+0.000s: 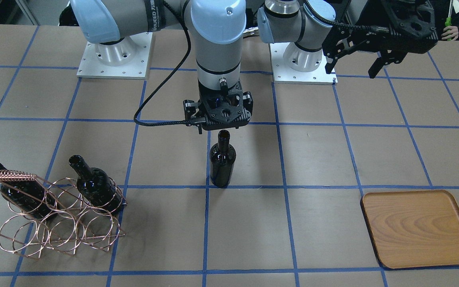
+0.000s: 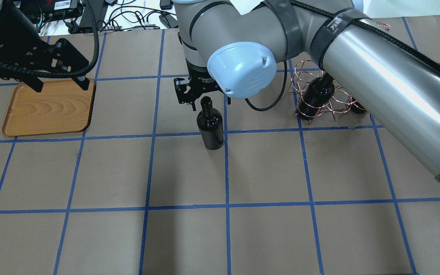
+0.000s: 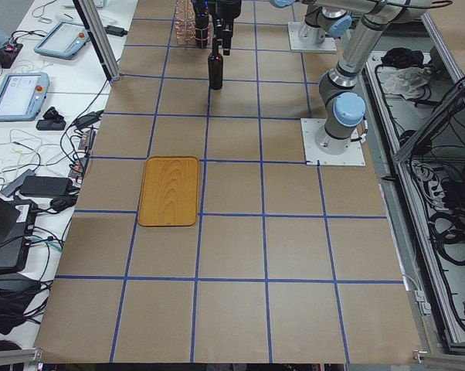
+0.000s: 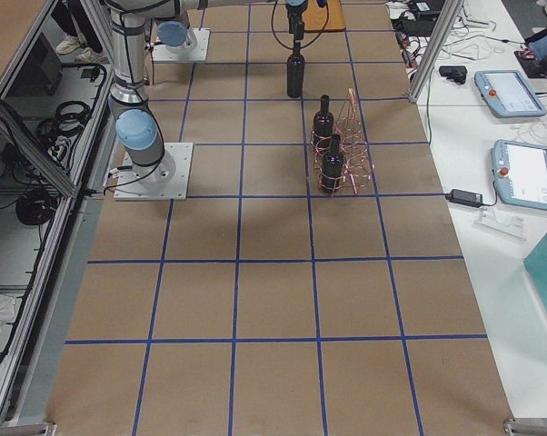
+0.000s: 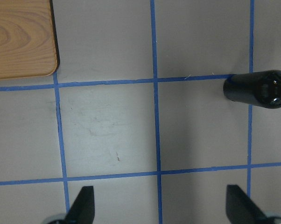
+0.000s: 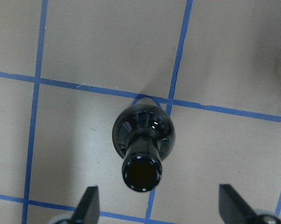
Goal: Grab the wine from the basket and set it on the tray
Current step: 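Move the left gripper over the standing bottle while the right gripper withdraws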
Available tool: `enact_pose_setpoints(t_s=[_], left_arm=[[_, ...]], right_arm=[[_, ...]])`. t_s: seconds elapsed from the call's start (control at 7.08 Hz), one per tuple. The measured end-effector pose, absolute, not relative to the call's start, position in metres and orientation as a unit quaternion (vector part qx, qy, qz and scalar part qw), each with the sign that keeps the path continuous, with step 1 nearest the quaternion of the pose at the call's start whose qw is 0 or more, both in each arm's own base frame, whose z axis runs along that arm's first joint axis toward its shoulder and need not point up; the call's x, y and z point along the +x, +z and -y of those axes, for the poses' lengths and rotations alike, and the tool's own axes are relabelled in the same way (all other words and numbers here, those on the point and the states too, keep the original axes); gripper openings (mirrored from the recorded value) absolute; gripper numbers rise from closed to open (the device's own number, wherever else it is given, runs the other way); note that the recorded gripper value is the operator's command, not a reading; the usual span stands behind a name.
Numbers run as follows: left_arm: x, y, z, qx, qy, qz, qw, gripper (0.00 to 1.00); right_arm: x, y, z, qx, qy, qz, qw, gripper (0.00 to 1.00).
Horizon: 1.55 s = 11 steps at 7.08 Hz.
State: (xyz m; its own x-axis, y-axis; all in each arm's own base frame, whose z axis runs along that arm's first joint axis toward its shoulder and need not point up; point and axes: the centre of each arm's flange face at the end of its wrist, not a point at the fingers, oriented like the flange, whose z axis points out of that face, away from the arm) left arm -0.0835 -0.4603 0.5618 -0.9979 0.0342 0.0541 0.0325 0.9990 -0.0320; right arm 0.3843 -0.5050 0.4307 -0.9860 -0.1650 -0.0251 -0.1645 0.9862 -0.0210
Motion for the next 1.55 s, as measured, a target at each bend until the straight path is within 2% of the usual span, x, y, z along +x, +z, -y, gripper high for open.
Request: enact_pose_setpoints(t_s=[0.28, 0.71, 0.99, 1.55], left_arm=[[-0.097, 0.558, 0.463, -0.012, 0.013, 0.999, 0.049, 1.00], [-0.179, 0.535, 0.467, -0.015, 0.008, 0.998, 0.062, 1.00], [-0.235, 0.500, 0.480, -0.007, 0.004, 0.998, 0.055, 1.00], [-0.311, 0.432, 0.511, 0.024, 0.014, 0.998, 0.055, 1.00]], right_arm=[[0.322, 0.468, 0.525, -0.036, -0.037, -0.999, 0.012, 1.00], [0.180, 0.495, 0.567, 0.060, -0.059, -0.996, -0.021, 1.00], [0.152, 0.504, 0.557, 0.013, -0.058, -0.997, -0.059, 1.00], [0.147, 0.496, 0.534, -0.005, -0.043, -0.997, -0.065, 1.00]])
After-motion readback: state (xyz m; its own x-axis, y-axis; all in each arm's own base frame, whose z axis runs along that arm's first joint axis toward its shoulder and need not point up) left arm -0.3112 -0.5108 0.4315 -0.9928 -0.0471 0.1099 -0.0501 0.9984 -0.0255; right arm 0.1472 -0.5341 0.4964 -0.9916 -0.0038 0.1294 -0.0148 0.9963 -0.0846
